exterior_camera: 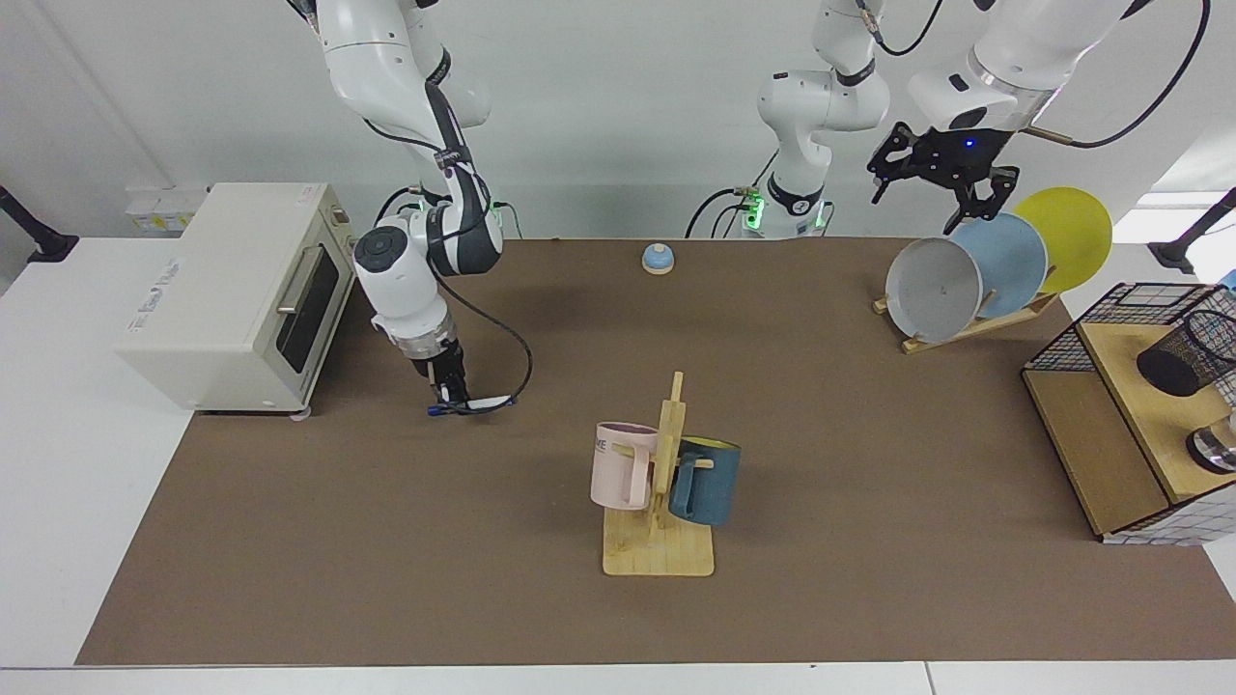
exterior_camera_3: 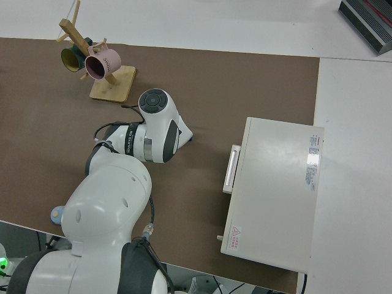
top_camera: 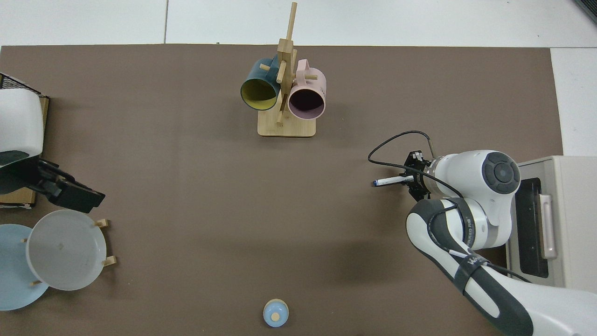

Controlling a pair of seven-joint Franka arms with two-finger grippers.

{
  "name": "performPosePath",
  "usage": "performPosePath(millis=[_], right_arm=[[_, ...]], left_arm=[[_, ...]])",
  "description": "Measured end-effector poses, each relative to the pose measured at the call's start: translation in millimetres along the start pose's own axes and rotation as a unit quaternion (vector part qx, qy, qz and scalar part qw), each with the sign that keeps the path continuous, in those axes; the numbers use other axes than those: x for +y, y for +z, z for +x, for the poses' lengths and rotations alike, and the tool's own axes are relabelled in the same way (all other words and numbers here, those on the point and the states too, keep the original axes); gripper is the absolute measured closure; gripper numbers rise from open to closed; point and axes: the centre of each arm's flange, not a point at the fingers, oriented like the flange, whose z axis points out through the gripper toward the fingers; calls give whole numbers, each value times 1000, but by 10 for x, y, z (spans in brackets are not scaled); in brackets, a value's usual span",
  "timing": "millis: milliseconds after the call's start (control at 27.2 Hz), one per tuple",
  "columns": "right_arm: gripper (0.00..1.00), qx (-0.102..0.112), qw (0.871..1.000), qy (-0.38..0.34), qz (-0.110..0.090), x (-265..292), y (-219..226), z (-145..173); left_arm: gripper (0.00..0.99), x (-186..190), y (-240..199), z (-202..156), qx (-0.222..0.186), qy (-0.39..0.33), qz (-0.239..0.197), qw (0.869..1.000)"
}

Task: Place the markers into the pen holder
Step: 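Carry the marker to the middle while the left gripper reaches toward it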

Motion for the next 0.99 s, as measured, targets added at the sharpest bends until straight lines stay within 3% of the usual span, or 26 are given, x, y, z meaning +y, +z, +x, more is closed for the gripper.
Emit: performPosePath(millis=[404,991], right_arm=[[833,4,1000,-4,7,-76,-439,-37],[833,3,997,-53,-48,-112,-2258,-356]], left_arm=[[0,8,-3,1,0,-1,0,1000],[0,36,-6,12,1,0,1,1000]])
